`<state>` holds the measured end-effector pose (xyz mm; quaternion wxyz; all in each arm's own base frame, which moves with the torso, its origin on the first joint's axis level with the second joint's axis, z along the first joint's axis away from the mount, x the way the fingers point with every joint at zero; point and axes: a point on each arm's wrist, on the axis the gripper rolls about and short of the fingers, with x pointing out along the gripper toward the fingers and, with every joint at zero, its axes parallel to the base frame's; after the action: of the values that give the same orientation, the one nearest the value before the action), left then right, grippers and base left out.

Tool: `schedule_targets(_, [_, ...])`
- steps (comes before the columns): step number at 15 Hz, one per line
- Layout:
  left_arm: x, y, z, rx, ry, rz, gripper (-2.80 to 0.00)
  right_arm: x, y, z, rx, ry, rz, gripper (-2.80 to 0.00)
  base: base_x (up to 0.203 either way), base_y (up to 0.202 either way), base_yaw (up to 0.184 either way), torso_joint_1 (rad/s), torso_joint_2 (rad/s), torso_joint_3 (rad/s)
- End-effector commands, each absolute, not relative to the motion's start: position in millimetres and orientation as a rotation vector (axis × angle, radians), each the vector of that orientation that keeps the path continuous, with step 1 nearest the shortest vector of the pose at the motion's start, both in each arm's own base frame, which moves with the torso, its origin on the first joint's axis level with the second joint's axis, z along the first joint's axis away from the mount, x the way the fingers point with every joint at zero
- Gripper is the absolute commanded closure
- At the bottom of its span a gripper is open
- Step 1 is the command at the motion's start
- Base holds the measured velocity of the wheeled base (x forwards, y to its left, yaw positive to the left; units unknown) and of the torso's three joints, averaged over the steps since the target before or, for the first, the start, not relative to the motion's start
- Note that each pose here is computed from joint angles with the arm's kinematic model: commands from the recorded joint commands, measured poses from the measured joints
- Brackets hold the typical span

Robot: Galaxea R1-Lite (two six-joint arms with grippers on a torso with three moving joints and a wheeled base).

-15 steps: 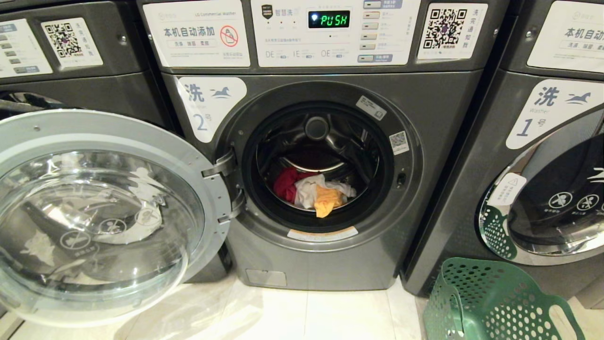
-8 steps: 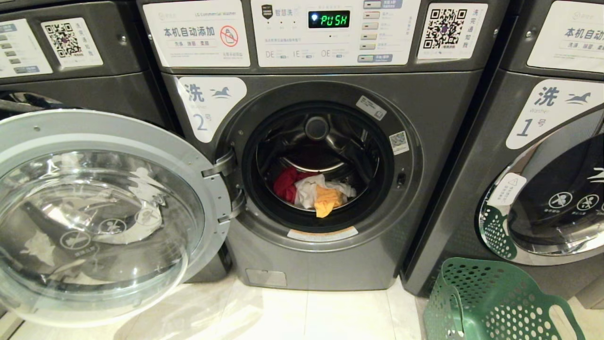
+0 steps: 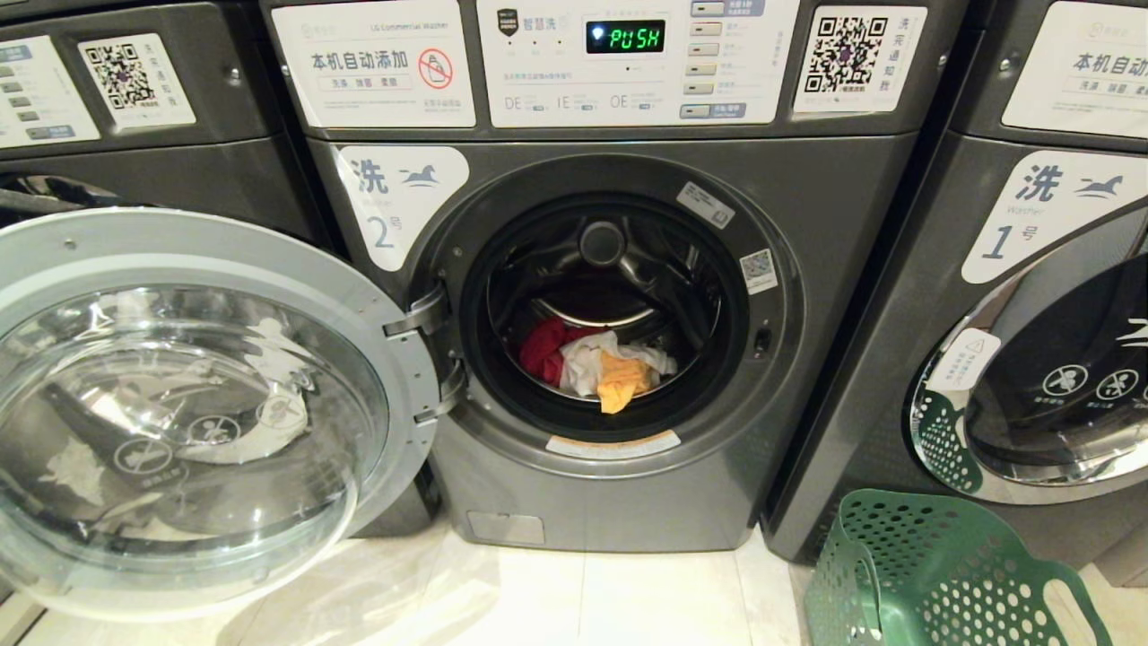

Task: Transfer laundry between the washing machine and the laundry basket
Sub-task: Pick a cloth and place it into the basket

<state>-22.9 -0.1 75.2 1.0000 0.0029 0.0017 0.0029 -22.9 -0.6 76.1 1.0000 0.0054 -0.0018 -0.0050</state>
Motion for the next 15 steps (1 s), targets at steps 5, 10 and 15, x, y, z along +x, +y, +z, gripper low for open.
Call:
schedule_targets(5, [-23.0, -0.1, 75.3, 0.006, 0.001, 0.006, 0.00, -22.8, -0.6, 76.1, 0.012, -0.002, -0.011, 0.00, 0.000, 0.000, 0.000, 0.000, 0.00, 0.000])
schedule_targets(10, [-22.9, -0.1, 75.1, 0.006, 0.002, 0.006, 0.00, -22.9, -0.6, 76.2, 0.018, -0.005, -0.011, 0.00, 0.000, 0.000, 0.000, 0.000, 0.00, 0.000])
schedule_targets(15, [-22.9, -0.1, 75.1, 0.006, 0.002, 0.006, 0.00, -22.8, -0.6, 76.3, 0.018, -0.003, -0.011, 0.00, 0.000, 0.000, 0.000, 0.000, 0.00, 0.000])
